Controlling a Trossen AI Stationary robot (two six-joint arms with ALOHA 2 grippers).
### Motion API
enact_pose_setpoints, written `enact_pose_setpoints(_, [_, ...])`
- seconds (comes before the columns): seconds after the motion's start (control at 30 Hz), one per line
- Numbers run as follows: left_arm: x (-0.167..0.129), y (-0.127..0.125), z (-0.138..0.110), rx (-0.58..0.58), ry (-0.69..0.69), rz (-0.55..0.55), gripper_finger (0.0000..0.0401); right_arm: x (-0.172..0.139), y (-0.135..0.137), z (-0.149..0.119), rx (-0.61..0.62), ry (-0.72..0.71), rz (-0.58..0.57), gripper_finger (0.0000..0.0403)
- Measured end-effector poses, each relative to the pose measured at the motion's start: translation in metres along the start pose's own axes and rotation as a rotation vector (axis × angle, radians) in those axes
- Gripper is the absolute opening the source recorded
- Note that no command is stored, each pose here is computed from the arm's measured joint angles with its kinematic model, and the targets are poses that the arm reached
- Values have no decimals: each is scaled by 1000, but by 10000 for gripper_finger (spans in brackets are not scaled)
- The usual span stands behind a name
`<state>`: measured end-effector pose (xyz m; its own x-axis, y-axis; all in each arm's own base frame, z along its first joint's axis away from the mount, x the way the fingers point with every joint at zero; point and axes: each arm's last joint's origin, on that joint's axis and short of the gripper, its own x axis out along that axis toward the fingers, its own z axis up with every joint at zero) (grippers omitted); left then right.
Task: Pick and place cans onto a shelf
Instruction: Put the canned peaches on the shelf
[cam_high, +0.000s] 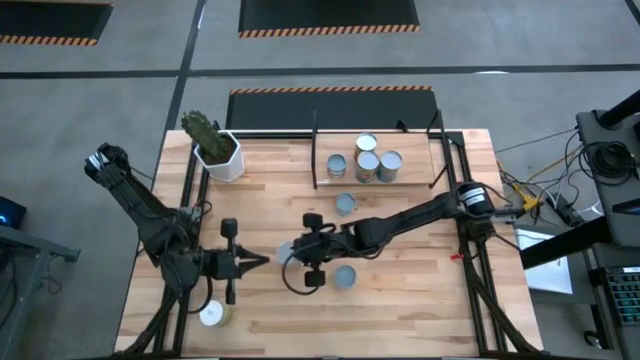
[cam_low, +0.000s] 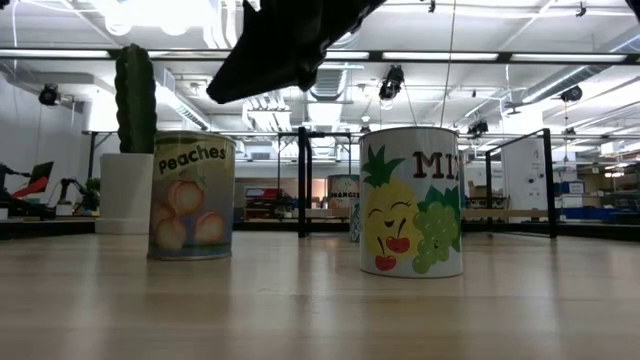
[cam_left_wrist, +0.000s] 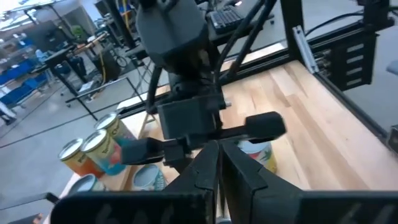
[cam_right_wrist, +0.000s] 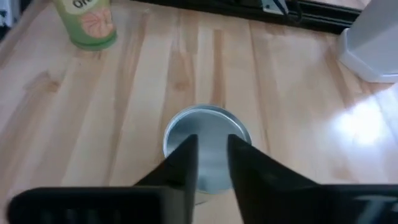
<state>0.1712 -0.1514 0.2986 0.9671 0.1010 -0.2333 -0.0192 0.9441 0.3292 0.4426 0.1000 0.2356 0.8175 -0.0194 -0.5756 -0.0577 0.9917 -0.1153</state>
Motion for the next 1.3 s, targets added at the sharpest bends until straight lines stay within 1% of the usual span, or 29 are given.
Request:
enact_pose_setpoints(0.07, [0,0,0,2,2,9,0,3,1,0,26,2,8,111])
enact_pose_setpoints(0.23, [0,1,0,1,2,17,0,12,3,-2,77,10,8,219])
enact_pose_setpoints(0.37, [0,1,0,0,1,18,0,19,4,-6,83,21,0,304])
enact_pose_setpoints(0.47, [0,1,0,0,1,18,0,20,4,-7,71,29,0,353])
enact_pose_setpoints(0.53, [0,1,0,0,1,18,0,20,4,-7,65,26,0,371])
enact_pose_setpoints(0.63, [0,1,0,0,1,18,0,20,4,-8,61,32,0,380])
enact_pose_setpoints(0.8, [0,1,0,0,1,18,0,25,4,-14,57,51,-2,381])
enact_pose_setpoints(1.03, [0,1,0,2,1,20,0,46,8,-32,4,96,0,379])
enact_pose_setpoints(1.13, [0,1,0,1,0,22,0,48,9,-33,-4,99,2,369])
enact_pose_setpoints(1.3, [1,2,0,-3,0,26,0,44,7,-28,1,80,3,331])
